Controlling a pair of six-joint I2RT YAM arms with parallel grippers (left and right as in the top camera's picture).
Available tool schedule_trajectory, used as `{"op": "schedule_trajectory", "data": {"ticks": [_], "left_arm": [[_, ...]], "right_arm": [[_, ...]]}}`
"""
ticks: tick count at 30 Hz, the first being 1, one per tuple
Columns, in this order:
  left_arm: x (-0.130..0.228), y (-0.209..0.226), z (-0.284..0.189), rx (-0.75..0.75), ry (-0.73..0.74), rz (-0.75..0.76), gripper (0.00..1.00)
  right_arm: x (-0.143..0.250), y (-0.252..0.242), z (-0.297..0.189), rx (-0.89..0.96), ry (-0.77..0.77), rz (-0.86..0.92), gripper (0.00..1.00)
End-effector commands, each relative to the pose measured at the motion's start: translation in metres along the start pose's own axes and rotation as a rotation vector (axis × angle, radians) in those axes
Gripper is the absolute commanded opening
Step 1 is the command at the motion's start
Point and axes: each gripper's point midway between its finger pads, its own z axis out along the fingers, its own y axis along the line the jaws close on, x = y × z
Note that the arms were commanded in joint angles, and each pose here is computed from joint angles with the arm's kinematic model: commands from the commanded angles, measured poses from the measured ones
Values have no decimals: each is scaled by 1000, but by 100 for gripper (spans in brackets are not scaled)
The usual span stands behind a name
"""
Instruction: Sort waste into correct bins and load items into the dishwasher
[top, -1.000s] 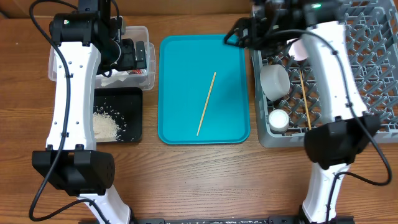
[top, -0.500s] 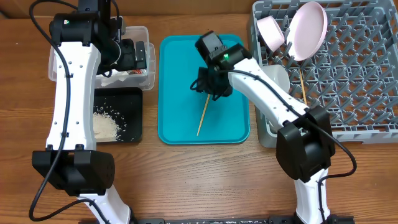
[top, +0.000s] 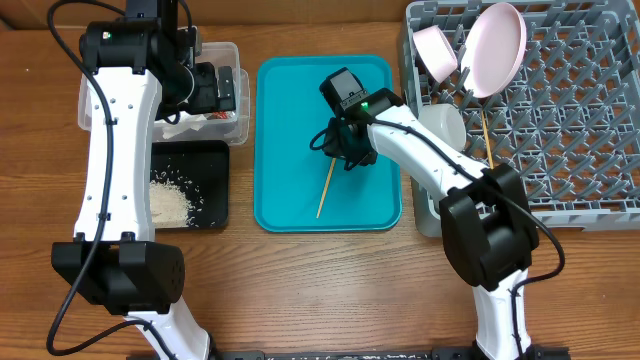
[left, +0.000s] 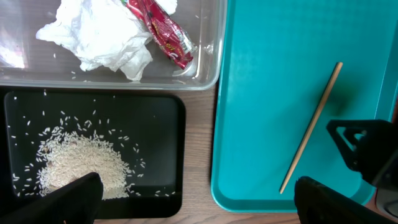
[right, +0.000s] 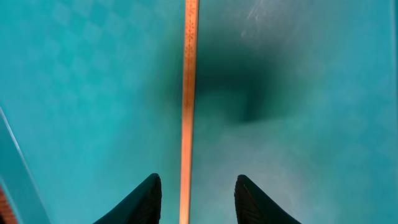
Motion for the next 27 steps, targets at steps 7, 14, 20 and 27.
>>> {"op": "schedule_trajectory", "data": {"ticks": [7,14,20,27], "left_arm": [[-3,-1,-5,-4,-19,23,100],[-3,0,-5,-4,-19,23,100],[-3,-1,-5,-4,-18,23,100],[-3,0,-5,-4,-19,23,100]], "right_arm": [[19,-8,40,44,82,15,40],[27,-15,39,76,112,16,29],[32,-21,38,100,135,17,4],[15,8,2,-1,138,-155,4]]}}
